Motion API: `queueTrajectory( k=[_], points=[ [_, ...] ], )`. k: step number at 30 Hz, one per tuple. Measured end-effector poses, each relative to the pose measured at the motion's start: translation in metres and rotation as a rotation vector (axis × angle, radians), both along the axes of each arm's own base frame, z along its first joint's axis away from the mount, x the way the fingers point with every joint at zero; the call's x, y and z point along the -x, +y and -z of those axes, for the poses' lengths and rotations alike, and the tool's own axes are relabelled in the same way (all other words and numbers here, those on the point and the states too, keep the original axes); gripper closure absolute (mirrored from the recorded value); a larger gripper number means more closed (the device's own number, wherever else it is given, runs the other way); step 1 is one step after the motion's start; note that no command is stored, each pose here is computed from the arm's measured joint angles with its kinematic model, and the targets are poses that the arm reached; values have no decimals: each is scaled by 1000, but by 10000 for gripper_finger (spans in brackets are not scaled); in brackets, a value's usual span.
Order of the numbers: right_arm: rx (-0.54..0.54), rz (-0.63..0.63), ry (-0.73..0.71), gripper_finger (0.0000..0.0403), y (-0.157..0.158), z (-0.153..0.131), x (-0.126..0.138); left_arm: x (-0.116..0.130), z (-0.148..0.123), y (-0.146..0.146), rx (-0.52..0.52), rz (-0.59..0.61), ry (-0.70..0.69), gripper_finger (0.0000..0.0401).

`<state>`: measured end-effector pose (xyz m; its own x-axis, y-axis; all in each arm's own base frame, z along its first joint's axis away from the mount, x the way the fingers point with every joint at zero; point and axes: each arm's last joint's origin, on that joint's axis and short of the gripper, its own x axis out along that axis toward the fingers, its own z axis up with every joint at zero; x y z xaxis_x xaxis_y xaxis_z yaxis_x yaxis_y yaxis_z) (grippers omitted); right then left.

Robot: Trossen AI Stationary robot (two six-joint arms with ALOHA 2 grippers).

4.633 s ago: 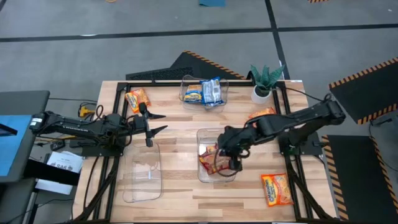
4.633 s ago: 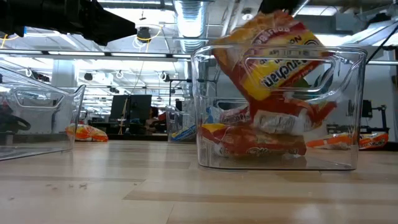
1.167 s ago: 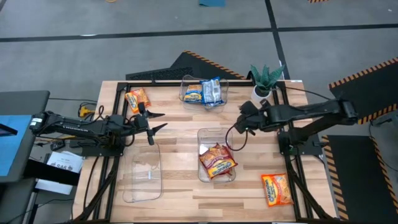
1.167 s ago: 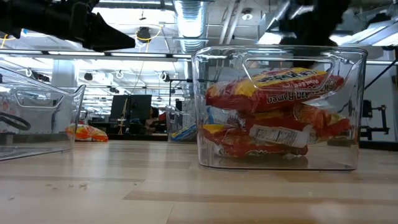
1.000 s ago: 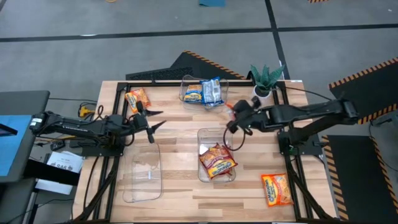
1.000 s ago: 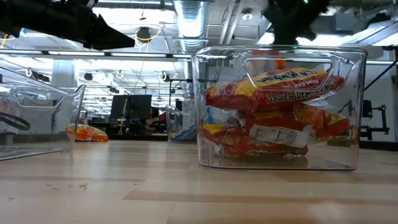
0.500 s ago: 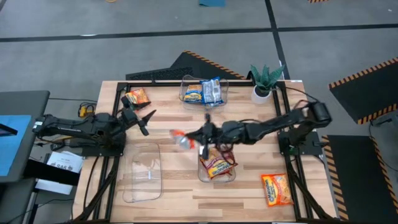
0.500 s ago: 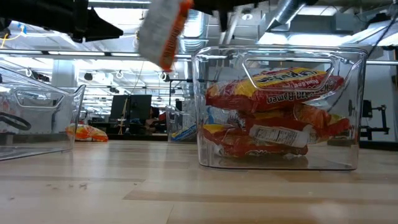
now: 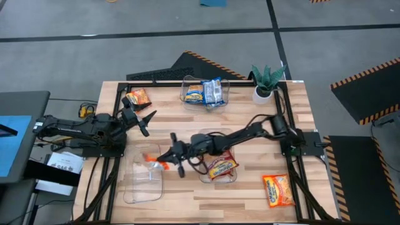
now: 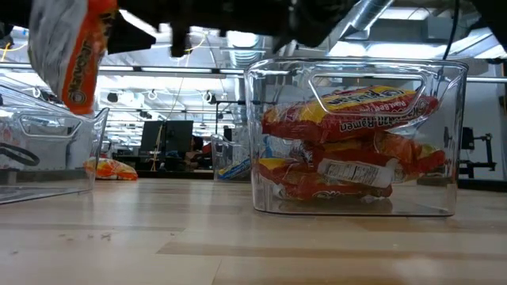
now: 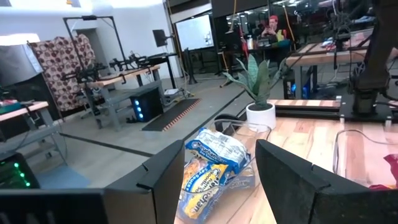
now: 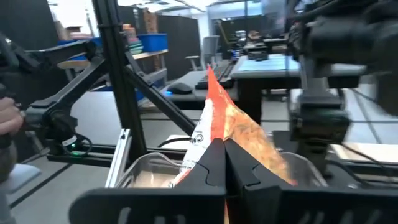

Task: Sort Maruchan noodles
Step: Put the top right orange noodle pack into the left transparent bin, then put the top orange noodle pack into the left transparent bin

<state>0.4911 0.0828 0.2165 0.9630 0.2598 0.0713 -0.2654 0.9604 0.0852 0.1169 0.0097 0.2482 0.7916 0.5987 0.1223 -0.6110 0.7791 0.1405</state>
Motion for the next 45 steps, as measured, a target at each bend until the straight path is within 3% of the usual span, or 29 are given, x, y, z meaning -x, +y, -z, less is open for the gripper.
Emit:
queueTrajectory(
  k=[6, 15, 21, 31, 35, 41, 45],
  points=[
    [-4, -37, 23, 393, -2, -2, -18, 0, 1, 0, -2, 0, 9, 214],
    [33, -28, -81, 394, -4, -22, -16, 0, 1, 0, -1, 0, 8, 214],
    [24, -21, 41, 387, -7, -8, -18, 0, 1, 0, 1, 0, 7, 214],
    [-29, -7, 90, 331, -9, -6, -18, 0, 1, 0, 2, 0, 7, 214],
    [-53, 3, 130, 285, -14, -2, -19, 0, 1, 0, 2, 0, 10, 214],
    [39, 31, 181, 195, -27, -1, -18, 0, 2, 0, 0, 0, 26, 214],
    [80, 91, 295, 161, -48, -21, -7, -1, 5, 0, 3, 1, 49, 214]
  ],
)
